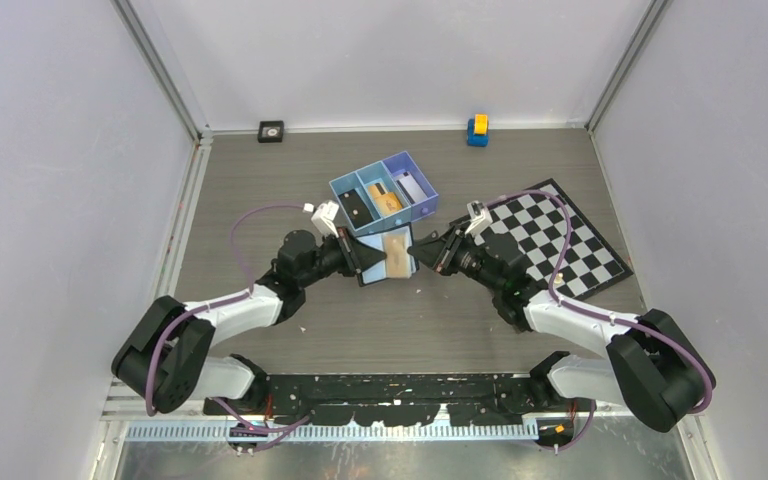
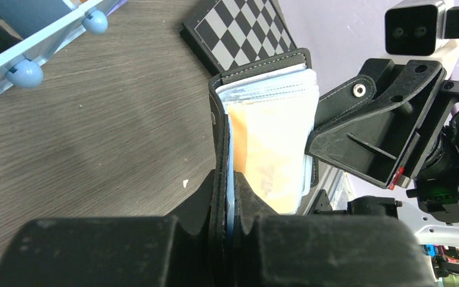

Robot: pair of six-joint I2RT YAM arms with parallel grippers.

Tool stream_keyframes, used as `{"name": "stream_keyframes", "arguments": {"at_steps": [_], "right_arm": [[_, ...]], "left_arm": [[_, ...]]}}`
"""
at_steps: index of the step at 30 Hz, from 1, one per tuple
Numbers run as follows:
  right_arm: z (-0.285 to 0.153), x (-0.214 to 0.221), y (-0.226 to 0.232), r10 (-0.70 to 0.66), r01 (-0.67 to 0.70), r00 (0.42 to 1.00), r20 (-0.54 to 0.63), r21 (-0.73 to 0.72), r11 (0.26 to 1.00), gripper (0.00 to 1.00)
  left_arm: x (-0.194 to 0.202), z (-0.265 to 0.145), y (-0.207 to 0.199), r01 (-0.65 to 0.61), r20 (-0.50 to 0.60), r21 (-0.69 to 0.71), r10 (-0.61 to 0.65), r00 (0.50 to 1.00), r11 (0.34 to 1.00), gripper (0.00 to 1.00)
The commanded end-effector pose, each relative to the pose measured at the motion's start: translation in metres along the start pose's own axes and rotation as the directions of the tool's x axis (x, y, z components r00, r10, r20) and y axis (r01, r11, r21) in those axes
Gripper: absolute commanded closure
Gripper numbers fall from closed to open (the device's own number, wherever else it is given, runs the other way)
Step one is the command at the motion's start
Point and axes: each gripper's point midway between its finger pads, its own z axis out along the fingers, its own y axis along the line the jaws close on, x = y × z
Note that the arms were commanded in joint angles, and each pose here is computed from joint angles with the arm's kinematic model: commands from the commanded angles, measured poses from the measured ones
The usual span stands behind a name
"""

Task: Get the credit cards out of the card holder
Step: Remove the credit card from the card holder.

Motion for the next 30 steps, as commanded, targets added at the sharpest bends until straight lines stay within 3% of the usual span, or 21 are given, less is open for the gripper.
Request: {"name": "stream_keyframes", "arguments": {"at_steps": [1, 25, 30], "right_arm": [[-0.002, -0.007, 0.03, -0.022, 0.024, 1.0, 0.018, -0.134, 0.991, 0.83], [-0.002, -0.001, 0.047, -0.029, 0.025, 0.999, -0.015, -0.249, 0.968, 0.88], [0.0, -0.003, 0.037, -0.03, 0.03, 1.0, 0.004, -0.189, 0.981, 0.89]], "left_arm": [[-0.023, -0.003, -0.026, -0.049, 0.074, 0.078, 0.043, 0.996, 0.996, 1.0], [-0.022, -0.004, -0.035, -0.05, 0.064, 0.127, 0.042, 0.997, 0.991, 1.0], [-0.022, -0.004, -0.037, -0.051, 0.064, 0.134, 0.042, 0.997, 0.99, 1.0]]}}
